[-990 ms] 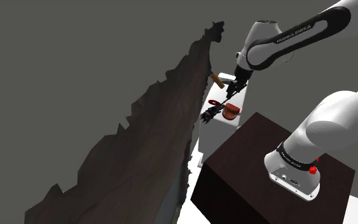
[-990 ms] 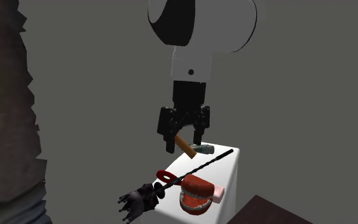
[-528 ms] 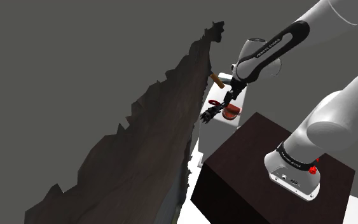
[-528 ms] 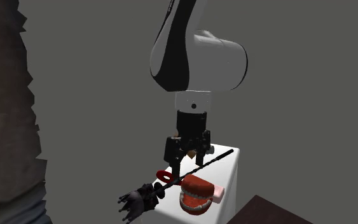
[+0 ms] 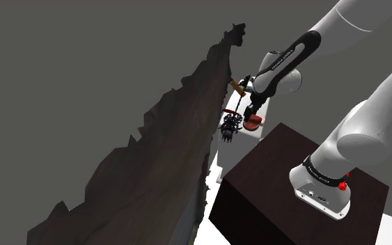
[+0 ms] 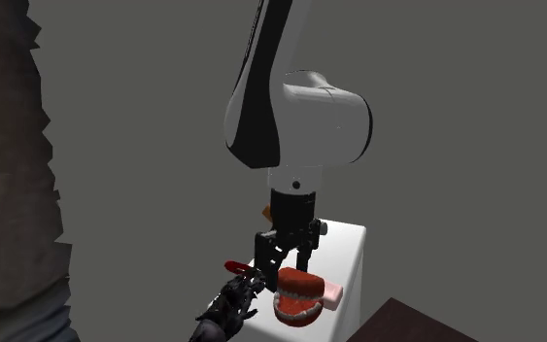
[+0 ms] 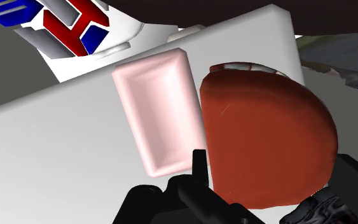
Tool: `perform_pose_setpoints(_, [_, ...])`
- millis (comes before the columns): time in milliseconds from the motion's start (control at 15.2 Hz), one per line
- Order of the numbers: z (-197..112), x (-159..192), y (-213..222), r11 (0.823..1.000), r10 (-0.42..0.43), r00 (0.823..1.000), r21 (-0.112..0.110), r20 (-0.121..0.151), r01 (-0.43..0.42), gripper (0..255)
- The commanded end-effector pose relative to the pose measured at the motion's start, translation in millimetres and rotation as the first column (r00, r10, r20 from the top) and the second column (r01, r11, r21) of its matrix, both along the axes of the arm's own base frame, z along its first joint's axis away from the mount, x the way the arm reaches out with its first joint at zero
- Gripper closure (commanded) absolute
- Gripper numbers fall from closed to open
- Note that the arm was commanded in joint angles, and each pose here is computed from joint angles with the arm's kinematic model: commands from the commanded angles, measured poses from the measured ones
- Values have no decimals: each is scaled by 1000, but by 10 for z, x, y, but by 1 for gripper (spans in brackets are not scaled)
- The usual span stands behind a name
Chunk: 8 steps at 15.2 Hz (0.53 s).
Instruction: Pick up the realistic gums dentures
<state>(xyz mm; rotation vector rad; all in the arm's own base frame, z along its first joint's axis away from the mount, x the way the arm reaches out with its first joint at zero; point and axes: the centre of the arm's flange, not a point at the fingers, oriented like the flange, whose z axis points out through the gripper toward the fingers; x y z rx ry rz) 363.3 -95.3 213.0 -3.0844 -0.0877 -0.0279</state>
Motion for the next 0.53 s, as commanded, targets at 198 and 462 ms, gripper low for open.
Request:
perform_pose_setpoints(198, [-26, -19, -9, 1000, -2, 1000, 0, -3, 2, 255])
perform_pose_setpoints(462, [-30, -19, 2, 1000, -2, 1000, 0, -3, 2, 255])
